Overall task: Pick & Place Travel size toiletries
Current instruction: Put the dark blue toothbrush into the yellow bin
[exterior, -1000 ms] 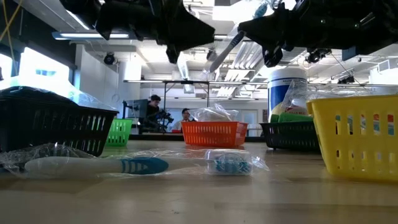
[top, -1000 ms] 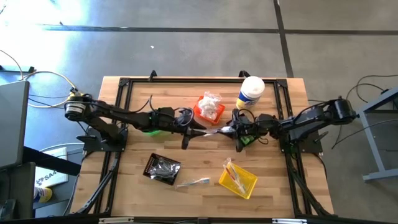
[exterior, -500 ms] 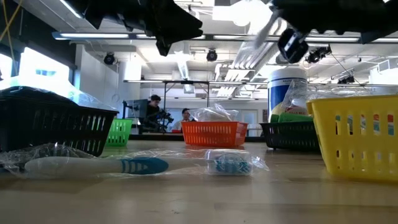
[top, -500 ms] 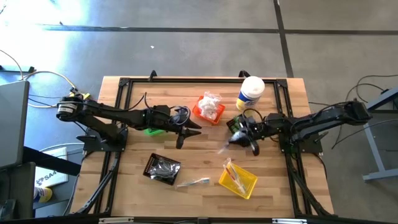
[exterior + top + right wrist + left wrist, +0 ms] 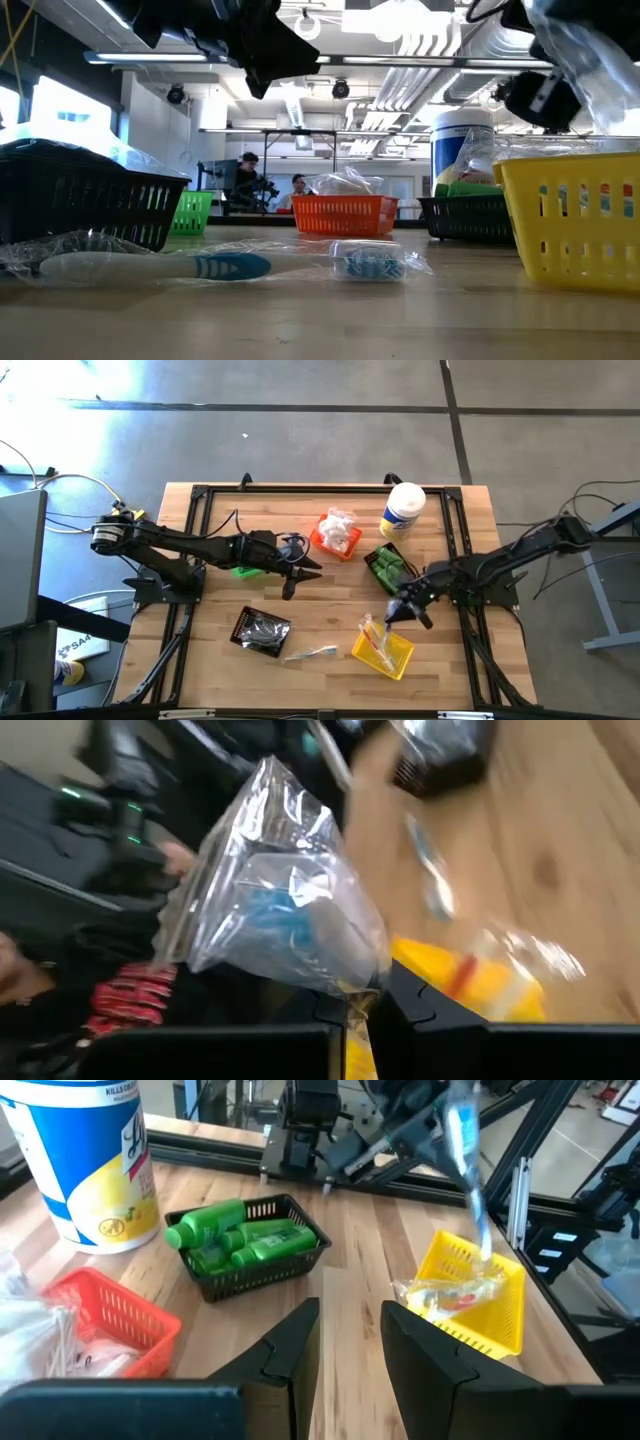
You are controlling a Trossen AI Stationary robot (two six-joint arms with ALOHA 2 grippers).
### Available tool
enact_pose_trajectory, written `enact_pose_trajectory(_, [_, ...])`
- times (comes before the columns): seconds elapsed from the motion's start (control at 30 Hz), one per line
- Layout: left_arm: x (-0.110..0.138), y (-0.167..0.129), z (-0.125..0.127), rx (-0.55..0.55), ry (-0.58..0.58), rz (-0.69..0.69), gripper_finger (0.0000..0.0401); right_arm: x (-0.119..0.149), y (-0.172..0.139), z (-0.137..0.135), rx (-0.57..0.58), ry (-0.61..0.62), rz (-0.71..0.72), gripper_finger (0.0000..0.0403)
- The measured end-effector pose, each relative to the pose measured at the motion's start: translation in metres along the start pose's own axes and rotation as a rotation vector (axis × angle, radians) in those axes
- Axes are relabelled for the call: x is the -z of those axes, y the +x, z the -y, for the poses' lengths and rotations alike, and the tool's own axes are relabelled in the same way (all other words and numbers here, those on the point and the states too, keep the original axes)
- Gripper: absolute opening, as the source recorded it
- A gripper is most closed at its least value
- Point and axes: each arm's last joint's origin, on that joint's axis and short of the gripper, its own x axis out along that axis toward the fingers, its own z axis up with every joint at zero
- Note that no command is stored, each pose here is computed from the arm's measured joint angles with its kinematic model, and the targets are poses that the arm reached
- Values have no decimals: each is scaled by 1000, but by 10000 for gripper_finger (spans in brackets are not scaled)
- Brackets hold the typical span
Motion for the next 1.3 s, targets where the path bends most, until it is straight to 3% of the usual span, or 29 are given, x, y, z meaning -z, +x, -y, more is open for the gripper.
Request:
enact_pose_trajectory(0.3, [0,0,0,0,0,1,106,22,3,-1,89,75,-134,10])
enact_pose_trajectory(0.9, [0,0,-1,-30,1,7,106,34,5,0,127,-7,-213,22])
enact_pose_trajectory(1.03, [0,0,-2,-52,0,10,106,36,8,4,146,1,-234,49])
enact_pose_trajectory(1.3, [0,0,-2,-55,0,11,106,41,16,11,185,11,-278,147])
